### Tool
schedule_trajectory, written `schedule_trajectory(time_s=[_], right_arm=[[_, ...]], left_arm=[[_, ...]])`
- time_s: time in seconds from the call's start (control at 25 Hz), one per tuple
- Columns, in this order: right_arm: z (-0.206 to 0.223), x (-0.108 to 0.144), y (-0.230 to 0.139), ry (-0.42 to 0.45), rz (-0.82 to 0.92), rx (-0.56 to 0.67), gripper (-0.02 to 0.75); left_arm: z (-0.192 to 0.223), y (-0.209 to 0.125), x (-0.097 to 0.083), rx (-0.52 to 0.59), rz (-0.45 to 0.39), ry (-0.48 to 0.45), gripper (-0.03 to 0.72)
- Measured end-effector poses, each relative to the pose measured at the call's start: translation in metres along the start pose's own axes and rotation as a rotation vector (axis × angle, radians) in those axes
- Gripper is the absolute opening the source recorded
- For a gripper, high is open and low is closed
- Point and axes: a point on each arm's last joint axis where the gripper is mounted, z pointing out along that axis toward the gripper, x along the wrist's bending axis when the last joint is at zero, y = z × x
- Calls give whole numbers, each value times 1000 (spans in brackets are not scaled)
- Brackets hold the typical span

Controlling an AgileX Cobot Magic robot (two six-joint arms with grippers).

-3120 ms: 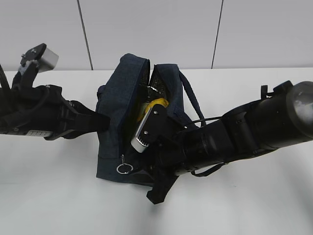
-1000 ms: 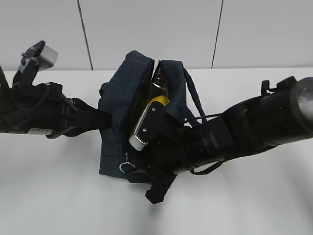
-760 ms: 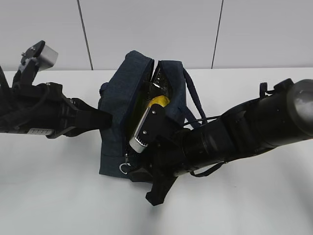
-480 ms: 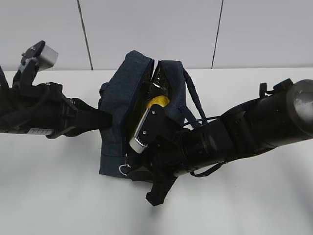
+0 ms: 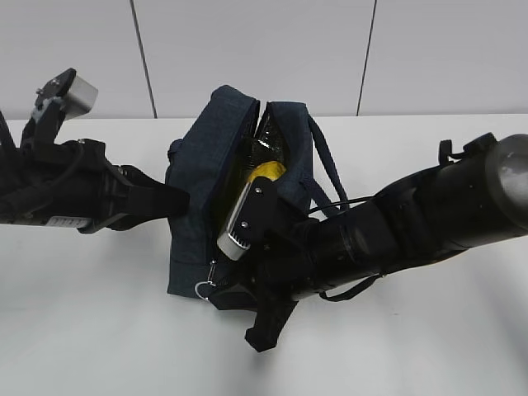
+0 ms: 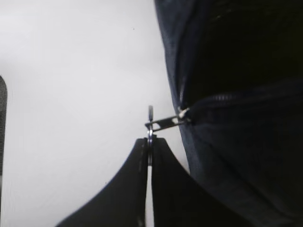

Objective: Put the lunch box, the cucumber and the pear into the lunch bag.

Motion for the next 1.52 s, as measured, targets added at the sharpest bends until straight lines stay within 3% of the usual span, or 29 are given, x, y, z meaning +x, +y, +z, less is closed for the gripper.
schedule_trajectory(time_s=[1.08, 1.52], right_arm=[[-30, 8, 30, -17, -76, -49, 0], [-46, 10, 44, -69, -110, -78, 0]], left_arm=[[0, 0, 0, 0, 3, -1, 6], [2, -1, 1, 8, -2, -2, 6]])
